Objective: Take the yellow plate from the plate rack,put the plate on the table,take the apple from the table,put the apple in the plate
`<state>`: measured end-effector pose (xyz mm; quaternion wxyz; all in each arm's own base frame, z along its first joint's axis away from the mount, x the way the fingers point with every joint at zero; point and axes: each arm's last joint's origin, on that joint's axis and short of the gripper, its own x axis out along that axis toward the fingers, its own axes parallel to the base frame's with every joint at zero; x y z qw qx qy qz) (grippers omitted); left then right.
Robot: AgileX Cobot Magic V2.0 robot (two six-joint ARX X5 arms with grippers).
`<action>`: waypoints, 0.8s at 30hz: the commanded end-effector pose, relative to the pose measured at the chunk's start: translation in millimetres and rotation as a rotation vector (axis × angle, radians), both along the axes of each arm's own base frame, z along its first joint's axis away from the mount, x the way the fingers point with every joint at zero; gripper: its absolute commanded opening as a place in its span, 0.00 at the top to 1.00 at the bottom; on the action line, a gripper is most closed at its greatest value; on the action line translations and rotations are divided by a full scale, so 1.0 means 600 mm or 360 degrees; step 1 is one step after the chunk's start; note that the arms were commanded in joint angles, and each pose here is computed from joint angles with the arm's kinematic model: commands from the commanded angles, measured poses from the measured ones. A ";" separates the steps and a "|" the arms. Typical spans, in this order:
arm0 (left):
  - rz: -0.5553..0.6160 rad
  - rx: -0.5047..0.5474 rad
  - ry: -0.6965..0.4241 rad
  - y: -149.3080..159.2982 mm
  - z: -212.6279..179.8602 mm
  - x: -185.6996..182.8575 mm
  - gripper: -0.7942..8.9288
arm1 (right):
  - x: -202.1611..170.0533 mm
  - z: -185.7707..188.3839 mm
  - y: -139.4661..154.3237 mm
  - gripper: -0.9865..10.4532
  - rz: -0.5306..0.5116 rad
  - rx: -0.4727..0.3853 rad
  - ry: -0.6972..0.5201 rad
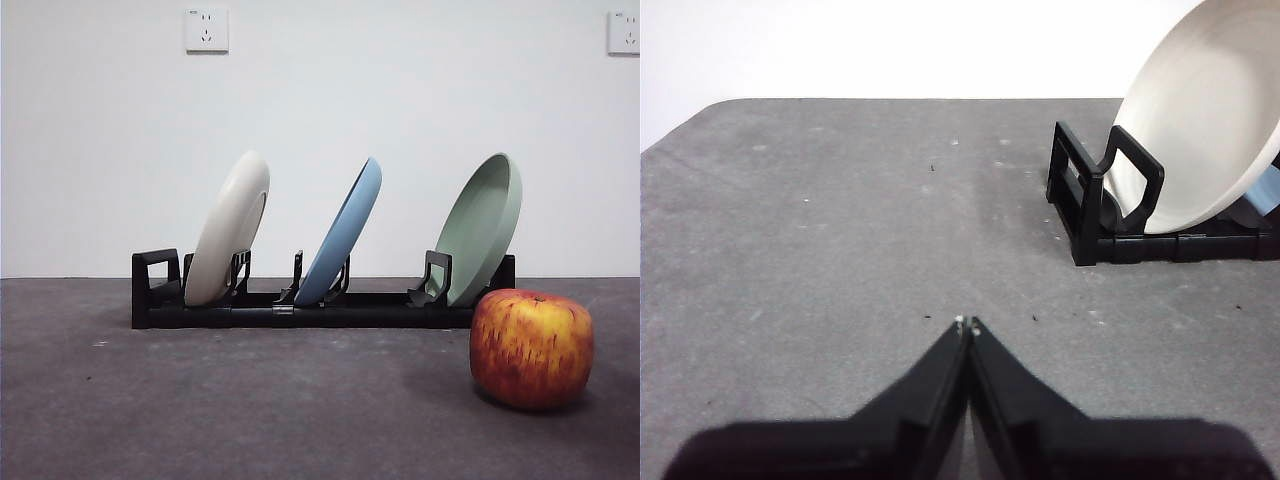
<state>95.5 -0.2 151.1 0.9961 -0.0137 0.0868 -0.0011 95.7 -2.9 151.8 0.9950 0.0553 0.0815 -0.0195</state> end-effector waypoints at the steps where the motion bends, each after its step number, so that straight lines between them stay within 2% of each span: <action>1: -0.0002 -0.0013 0.0015 0.000 -0.007 0.001 0.92 | 0.001 -0.006 0.000 0.91 -0.0027 0.0176 0.0014; 5: 0.0002 -0.0038 0.0000 0.000 -0.006 0.001 0.92 | 0.001 -0.006 0.000 0.91 -0.0065 0.0399 0.0008; 10: 0.0020 -0.0152 -0.0012 0.000 -0.004 0.001 0.92 | 0.000 -0.005 0.003 0.92 0.0010 0.0445 0.0025; 13: 0.0008 -0.0293 -0.0065 -0.001 0.004 0.001 0.92 | -0.002 0.003 0.004 0.92 0.0034 0.0516 0.0052; 15: -0.0006 -0.0345 -0.0090 -0.001 0.013 0.000 0.92 | -0.003 0.013 0.004 0.92 0.0030 0.0528 0.0062; 21: -0.0084 -0.0360 -0.0119 -0.004 0.055 -0.009 0.92 | 0.000 0.065 0.004 0.92 0.0029 0.0524 0.0073; 24: -0.0081 -0.0358 -0.0119 -0.004 0.083 -0.012 0.92 | 0.009 0.100 0.004 0.92 0.0038 0.0469 0.0086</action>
